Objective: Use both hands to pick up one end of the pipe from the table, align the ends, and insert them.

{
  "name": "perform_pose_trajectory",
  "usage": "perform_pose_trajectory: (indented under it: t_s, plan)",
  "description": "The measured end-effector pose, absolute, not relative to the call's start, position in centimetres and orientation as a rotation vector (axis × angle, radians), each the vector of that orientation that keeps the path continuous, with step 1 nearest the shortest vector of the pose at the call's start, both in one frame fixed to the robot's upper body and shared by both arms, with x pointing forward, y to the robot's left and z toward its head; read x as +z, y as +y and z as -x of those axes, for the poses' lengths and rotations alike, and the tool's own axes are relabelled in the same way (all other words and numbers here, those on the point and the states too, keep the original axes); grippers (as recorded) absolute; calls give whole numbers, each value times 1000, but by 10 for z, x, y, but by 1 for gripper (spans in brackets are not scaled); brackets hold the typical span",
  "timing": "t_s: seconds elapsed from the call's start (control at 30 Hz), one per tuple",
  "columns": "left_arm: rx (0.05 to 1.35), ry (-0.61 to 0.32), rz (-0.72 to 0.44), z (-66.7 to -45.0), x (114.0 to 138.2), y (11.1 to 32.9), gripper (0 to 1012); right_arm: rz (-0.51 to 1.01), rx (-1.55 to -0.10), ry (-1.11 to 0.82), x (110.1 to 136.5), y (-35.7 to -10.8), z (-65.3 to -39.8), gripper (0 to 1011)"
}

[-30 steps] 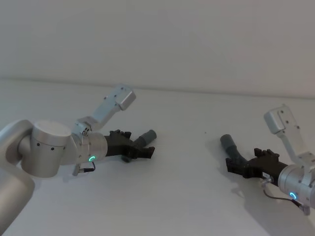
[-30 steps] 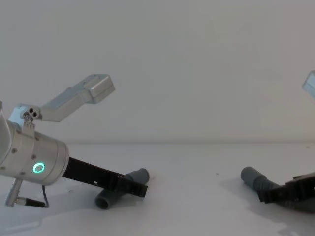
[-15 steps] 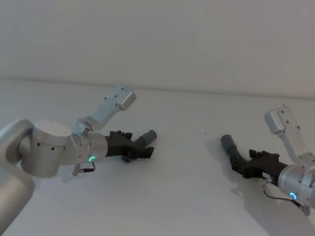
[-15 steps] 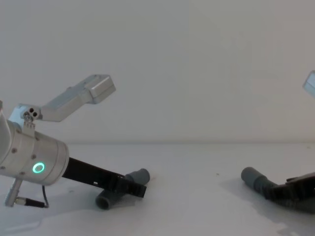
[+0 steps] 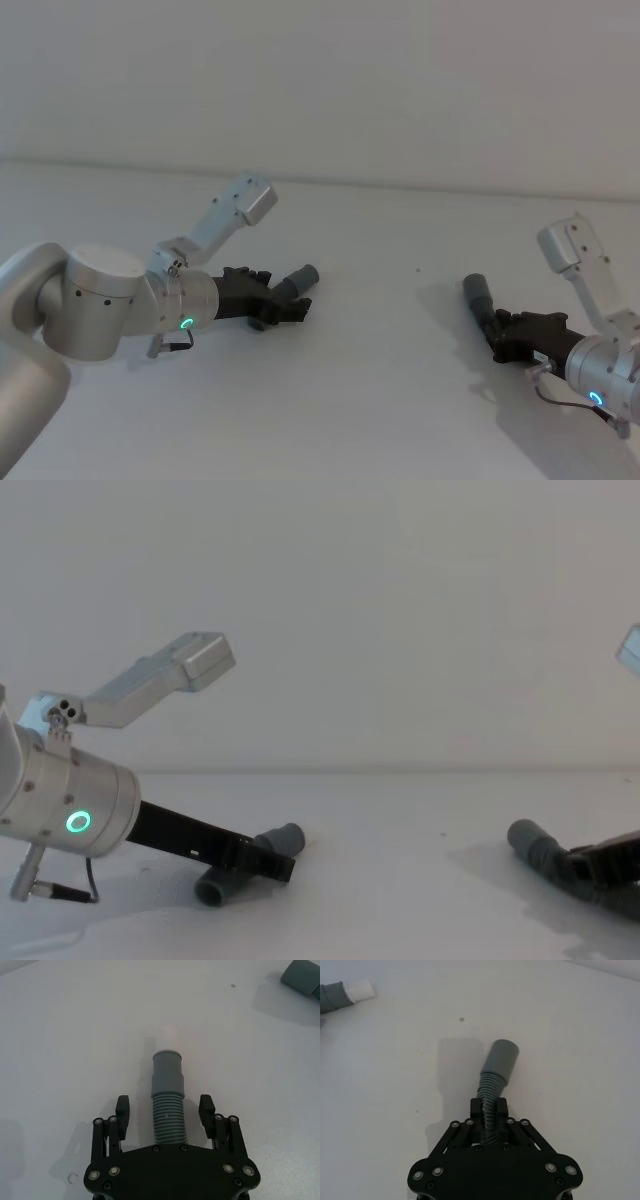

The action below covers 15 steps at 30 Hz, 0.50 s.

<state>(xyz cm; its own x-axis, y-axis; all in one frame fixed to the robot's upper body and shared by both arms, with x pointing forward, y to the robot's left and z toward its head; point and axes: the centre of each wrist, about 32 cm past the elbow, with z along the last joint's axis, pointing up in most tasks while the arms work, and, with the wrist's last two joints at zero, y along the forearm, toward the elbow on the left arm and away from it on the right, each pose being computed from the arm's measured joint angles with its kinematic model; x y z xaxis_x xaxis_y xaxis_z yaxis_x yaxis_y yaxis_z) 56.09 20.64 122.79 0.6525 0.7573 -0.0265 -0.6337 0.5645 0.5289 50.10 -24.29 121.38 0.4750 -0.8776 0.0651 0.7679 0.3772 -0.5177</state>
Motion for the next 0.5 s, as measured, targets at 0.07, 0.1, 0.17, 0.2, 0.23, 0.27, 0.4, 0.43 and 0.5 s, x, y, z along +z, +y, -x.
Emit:
perform_pose_trajectory:
  t_s: [0.07, 0.1, 0.17, 0.2, 0.23, 0.27, 0.4, 0.43, 0.5]
  plan:
    - [829, 264, -511, -561, 1228, 206, 822, 526, -1064, 236, 1214, -243, -501, 135]
    - [829, 264, -511, -561, 1228, 206, 814, 526, -1064, 236, 1214, -243, -501, 100]
    - [829, 264, -511, -561, 1228, 206, 808, 526, -1064, 236, 1214, -243, -501, 83]
    - [828, 264, -511, -561, 1228, 206, 796, 526, -1064, 236, 1214, -243, -501, 78]
    - [828, 264, -512, -561, 1228, 206, 796, 526, -1064, 236, 1214, -243, -501, 72]
    - [828, 264, -512, -561, 1228, 206, 788, 526, -1064, 236, 1214, -243, -501, 70]
    - [828, 264, -512, -561, 1228, 206, 765, 526, -1064, 236, 1214, -243, -501, 67]
    - [828, 264, -512, -561, 1228, 206, 755, 526, -1064, 236, 1214, -243, -501, 68]
    - [827, 265, -512, -561, 1228, 206, 741, 526, -1064, 236, 1214, -243, -501, 67]
